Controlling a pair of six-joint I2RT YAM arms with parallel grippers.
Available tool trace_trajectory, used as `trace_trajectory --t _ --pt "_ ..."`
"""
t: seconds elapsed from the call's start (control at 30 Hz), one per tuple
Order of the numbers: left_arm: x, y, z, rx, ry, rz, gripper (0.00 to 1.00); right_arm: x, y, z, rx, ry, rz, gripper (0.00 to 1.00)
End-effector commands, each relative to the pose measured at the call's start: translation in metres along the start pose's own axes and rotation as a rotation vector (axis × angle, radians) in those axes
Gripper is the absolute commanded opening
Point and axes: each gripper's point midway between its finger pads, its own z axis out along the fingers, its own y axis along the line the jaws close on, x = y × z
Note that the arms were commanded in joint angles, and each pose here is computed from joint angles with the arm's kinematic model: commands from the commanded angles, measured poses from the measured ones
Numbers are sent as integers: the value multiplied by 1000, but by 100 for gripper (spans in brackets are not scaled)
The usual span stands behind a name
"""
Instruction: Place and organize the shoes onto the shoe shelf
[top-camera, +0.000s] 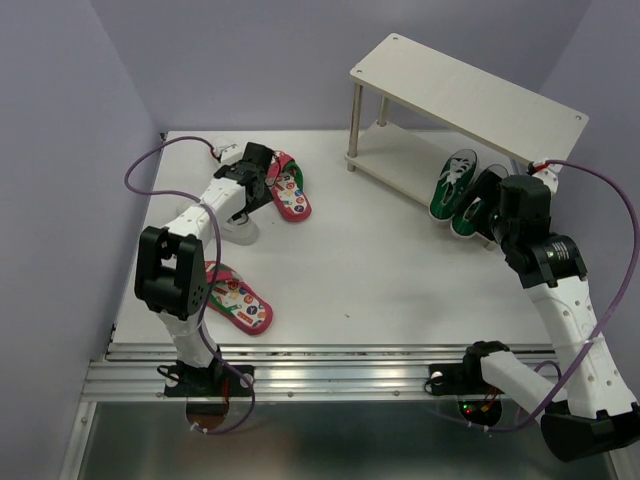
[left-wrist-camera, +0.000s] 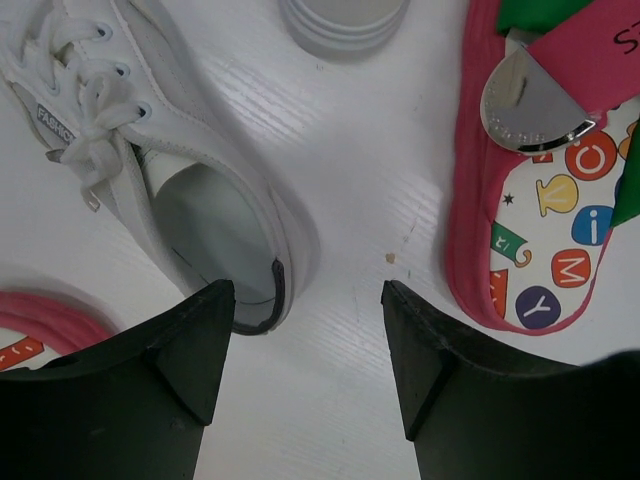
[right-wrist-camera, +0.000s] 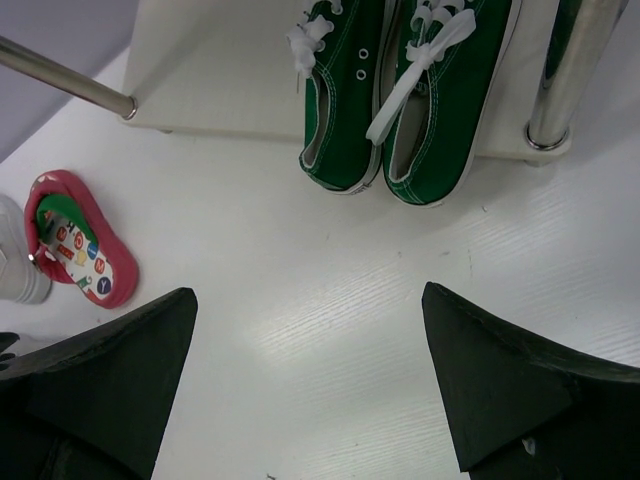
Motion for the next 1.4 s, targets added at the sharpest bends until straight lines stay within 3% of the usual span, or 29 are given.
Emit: trace_trajectory --t 0.0,0.33,0.43,0.47,0.5,0.73,0.97,1.17,1.37 --pt "-22 -6 2 0 -42 -66 70 -5 3 2 -20 -28 -3 100" --pt "19 5 41 -80 32 -77 63 -4 -7 2 25 -33 -12 100" --pt "21 6 41 -92 41 -78 39 -4 -8 2 33 -28 -15 100" --pt "18 6 38 -89 34 -80 10 -5 -9 2 35 -30 -17 100" --pt "11 7 31 -82 17 -80 0 -5 -9 1 36 -32 -19 100" --pt "-42 40 -26 -159 -138 -63 0 -5 -10 6 54 -30 -24 100" --pt "-78 28 -91 -6 -245 39 0 0 -8 14 53 -17 -25 100" --pt "-50 -41 -151 195 -287 239 0 -20 -7 6 50 -90 -16 100" --pt "37 -135 -215 470 -279 524 0 -34 -16 -5 85 -162 10 100"
